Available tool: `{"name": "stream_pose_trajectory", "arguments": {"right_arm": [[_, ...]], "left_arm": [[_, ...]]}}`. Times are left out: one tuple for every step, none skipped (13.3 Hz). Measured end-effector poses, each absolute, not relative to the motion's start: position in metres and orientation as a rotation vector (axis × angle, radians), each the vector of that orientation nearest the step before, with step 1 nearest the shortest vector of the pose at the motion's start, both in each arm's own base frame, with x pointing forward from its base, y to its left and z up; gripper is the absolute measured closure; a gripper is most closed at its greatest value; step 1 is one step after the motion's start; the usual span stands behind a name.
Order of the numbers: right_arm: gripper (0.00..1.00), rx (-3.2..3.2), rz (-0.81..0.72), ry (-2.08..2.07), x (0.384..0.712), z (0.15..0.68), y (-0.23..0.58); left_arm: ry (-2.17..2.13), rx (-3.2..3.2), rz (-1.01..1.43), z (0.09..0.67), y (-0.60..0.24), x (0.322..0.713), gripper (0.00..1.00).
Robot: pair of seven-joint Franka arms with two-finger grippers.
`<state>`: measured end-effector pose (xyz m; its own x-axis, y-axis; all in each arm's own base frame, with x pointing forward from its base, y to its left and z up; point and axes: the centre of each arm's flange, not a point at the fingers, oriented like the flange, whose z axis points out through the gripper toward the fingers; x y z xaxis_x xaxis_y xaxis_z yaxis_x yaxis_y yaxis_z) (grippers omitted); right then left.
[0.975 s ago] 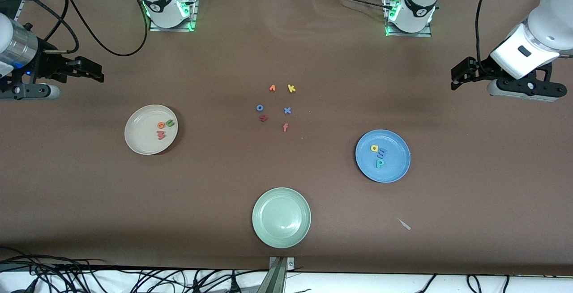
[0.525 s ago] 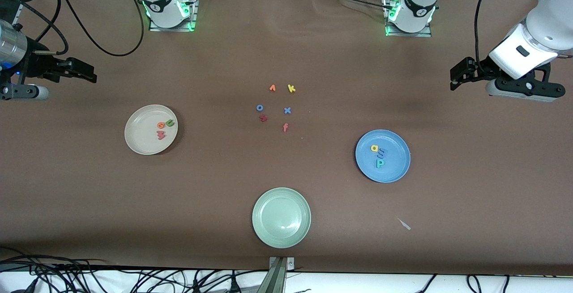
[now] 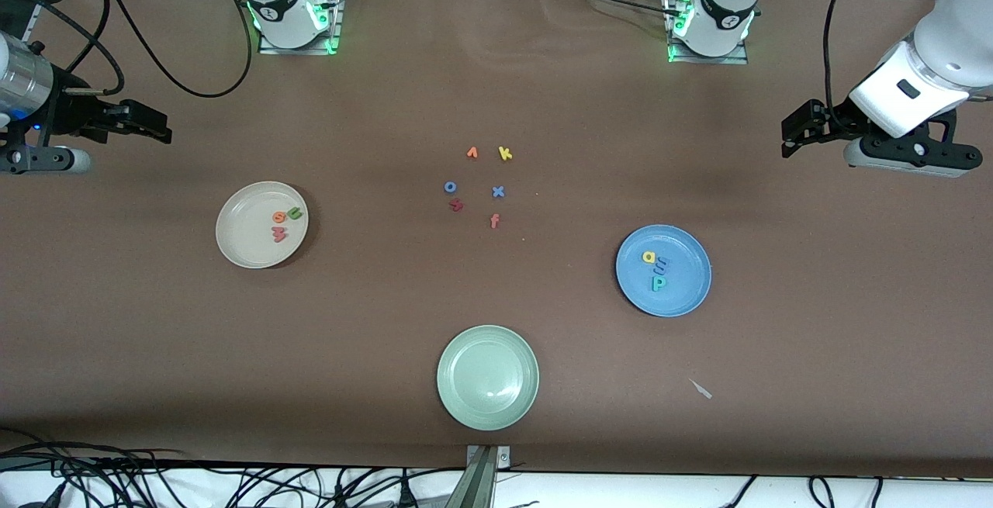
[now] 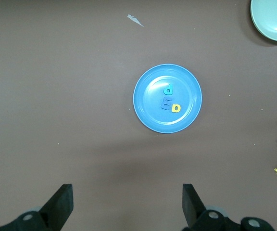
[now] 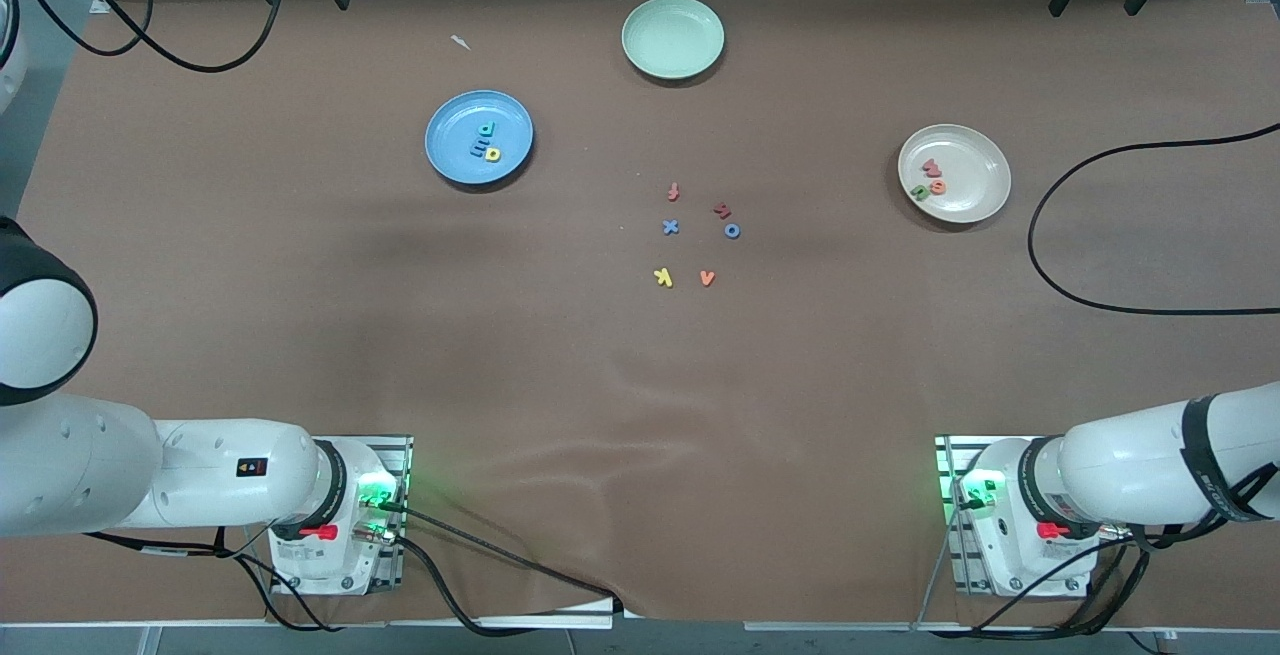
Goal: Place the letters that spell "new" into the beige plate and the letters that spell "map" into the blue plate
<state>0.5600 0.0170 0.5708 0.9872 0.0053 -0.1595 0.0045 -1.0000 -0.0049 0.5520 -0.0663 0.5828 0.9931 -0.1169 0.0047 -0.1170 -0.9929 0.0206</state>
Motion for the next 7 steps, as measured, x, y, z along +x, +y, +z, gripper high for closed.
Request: {"name": "stream_pose_trajectory", "arguments": {"right_arm": [[0.00,-3.127,0.251,-0.008,0.5600,0.5707,0.0170],[0.00,-3.127,0.252,-0.009,0.5600,0.5707,0.0173],[0.00,-3.127,0.252,-0.011,0.5599,0.5707,0.0182],[0.00,-3.127,0.252,-0.012,0.5599,0.5706,0.0185],[0.00,-3.127,0.252,-0.012,0.5599,0.5706,0.0184],[0.00,-3.127,0.253,-0.012,0.5599,0.5704,0.0185],[0.00,-3.127,0.254,-0.012,0.5599,0.5703,0.0184]], "left_arm": [[-0.185,3.115,0.005,0.5828,-0.0669,0.5519,0.00],[-0.186,3.115,0.005,0.5827,-0.0673,0.5519,0.00],[-0.187,3.115,0.005,0.5827,-0.0675,0.5519,0.00],[-0.187,3.115,0.006,0.5827,-0.0676,0.5519,0.00],[-0.187,3.115,0.005,0.5826,-0.0677,0.5520,0.00],[-0.187,3.115,0.005,0.5826,-0.0677,0.5520,0.00],[-0.188,3.115,0.005,0.5826,-0.0676,0.5520,0.00]]}}
